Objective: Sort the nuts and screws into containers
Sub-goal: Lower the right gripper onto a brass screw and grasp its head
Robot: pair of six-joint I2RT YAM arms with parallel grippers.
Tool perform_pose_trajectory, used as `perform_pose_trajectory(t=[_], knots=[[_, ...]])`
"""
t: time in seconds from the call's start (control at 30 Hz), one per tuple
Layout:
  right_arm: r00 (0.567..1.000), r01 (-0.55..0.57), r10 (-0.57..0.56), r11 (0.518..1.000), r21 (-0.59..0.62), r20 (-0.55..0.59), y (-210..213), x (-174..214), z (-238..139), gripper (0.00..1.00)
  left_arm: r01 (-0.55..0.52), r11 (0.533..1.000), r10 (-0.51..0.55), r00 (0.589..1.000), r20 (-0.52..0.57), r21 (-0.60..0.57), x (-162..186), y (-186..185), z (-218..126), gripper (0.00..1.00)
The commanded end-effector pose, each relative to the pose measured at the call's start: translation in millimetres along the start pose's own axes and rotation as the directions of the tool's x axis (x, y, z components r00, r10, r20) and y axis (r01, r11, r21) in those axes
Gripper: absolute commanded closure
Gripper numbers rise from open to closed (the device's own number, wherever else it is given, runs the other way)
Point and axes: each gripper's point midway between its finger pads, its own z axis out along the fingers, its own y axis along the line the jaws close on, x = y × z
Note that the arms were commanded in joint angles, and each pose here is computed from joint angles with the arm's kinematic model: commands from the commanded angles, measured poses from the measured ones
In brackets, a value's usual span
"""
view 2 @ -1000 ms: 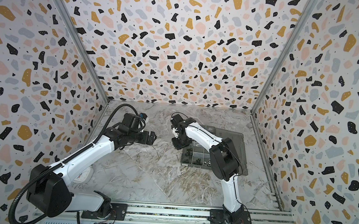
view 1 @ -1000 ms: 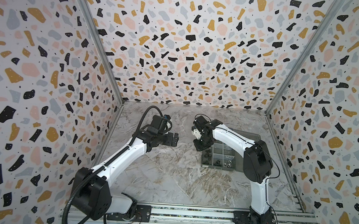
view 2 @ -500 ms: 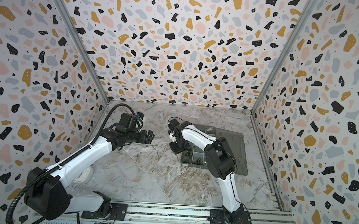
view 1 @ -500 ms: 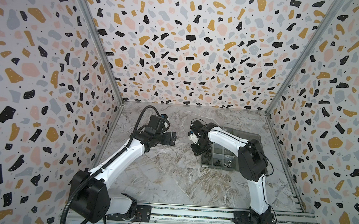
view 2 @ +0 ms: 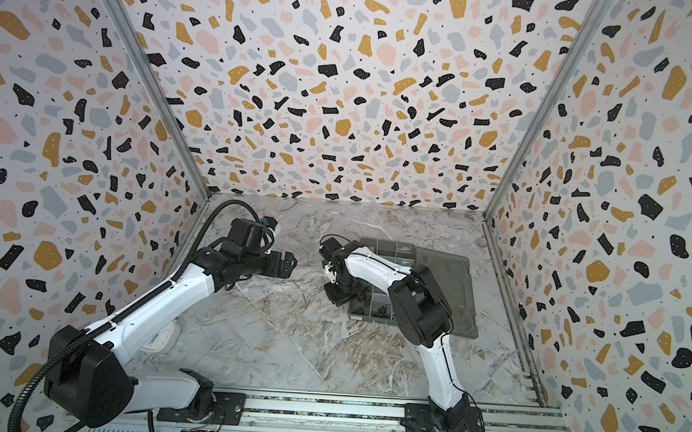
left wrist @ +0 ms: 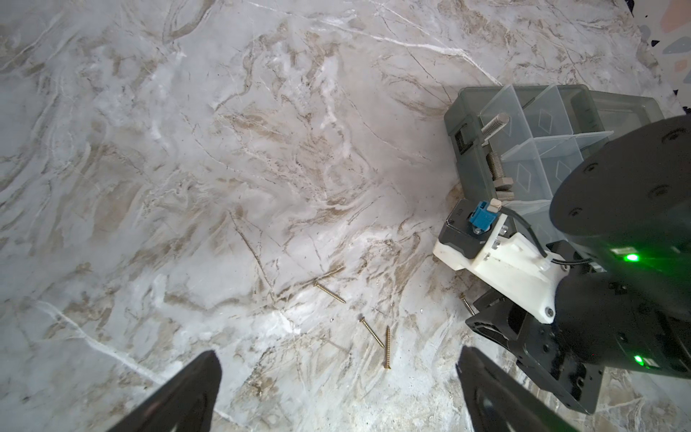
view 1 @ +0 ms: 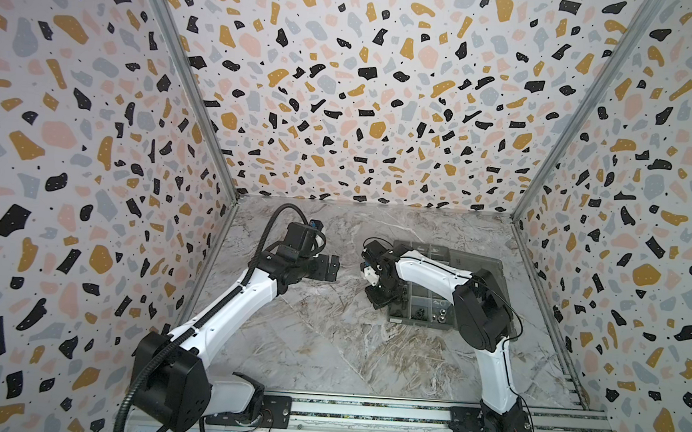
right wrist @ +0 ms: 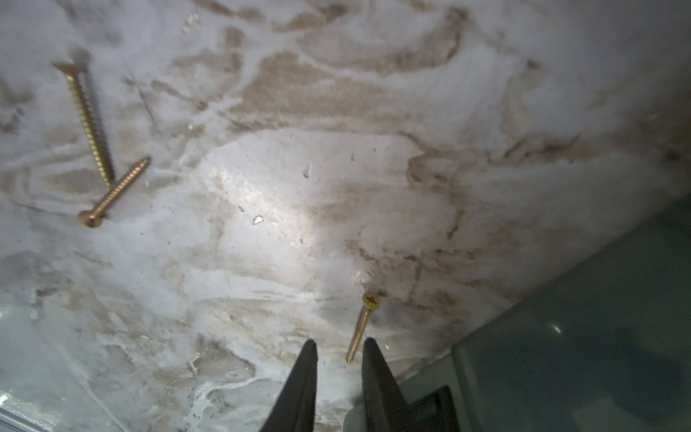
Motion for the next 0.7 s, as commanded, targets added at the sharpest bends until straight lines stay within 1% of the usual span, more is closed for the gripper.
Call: perform_pose_trajectory(t=[0.0, 0.17, 0.43, 0.57, 0.67], knots=[[0.995, -0.047, 0.052, 0.997, 0.065, -0.081, -15, 18, 13, 0.76, -0.02, 1.0, 0.02, 0.999, 0.03, 0.011, -4, 0, -7, 0.0], [0.991, -0.078, 0.087, 0.993, 0.086, -0.106, -20, 20, 20, 0.76, -0.02, 1.0, 0.019, 0.999, 0.039, 0.014, -4, 1, -10, 0.0], [0.988, -0.088, 0.107, 0.983, 0.159, -0.111, -33, 22, 13, 0.72, -0.019, 1.0, 0.018, 0.998, 0.056, 0.015, -2, 3, -16, 0.0], [0.983, -0.097, 0.121, 0.98, 0.173, -0.134, -40, 28, 18, 0.72, -0.02, 1.0, 0.019, 0.998, 0.062, 0.016, -2, 3, -17, 0.0], [0.981, -0.108, 0.13, 0.982, 0.155, -0.141, -41, 28, 20, 0.73, -0.019, 1.0, 0.017, 0.998, 0.067, 0.022, -3, 2, -18, 0.0]])
